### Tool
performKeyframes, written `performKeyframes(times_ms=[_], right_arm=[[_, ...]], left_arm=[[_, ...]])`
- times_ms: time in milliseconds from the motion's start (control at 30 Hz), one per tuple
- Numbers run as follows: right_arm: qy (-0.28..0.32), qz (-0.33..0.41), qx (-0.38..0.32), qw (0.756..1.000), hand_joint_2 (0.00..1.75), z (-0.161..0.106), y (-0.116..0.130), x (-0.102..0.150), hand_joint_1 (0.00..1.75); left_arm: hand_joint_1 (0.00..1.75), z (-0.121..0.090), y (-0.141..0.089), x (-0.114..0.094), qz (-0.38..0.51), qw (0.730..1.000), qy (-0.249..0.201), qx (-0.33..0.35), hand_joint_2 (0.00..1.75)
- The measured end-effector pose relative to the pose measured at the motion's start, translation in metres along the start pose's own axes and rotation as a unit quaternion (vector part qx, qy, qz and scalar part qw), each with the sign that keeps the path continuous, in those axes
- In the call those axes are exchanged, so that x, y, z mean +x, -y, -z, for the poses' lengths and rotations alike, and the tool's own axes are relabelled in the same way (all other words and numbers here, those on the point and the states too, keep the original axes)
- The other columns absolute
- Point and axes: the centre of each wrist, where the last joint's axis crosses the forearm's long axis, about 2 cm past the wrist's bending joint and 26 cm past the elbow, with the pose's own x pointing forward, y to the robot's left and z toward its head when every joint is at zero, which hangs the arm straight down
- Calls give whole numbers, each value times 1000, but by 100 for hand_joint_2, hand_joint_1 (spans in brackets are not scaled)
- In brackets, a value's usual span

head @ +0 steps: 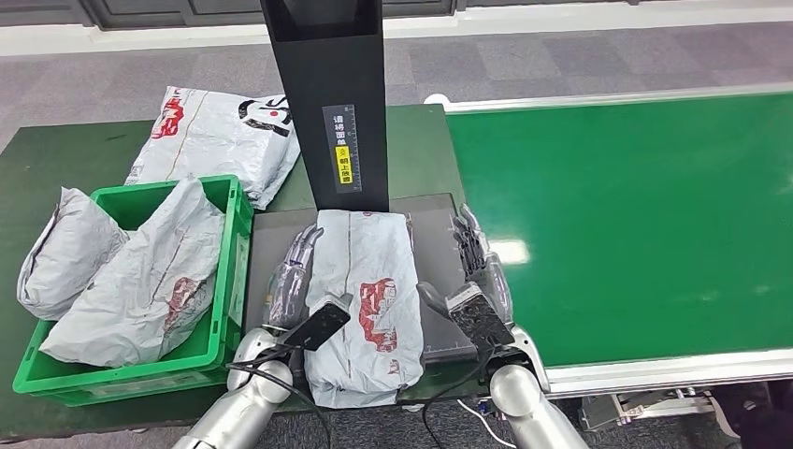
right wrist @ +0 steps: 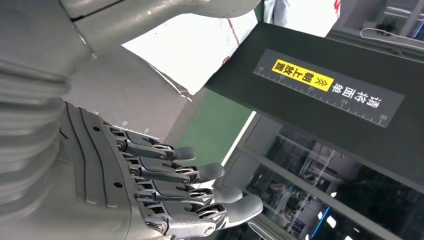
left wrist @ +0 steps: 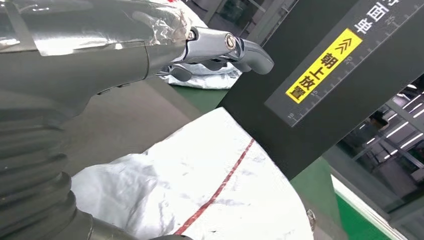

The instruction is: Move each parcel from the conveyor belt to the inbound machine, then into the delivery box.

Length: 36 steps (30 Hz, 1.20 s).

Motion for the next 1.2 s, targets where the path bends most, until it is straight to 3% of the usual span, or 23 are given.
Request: performKeyframes(times_ms=[1200], right_arm=[[-5,-5,-2,1000,175,1,3,-4,0]], left_arm=[[0,-3,-2,-5,5,1000,-4,-3,175]])
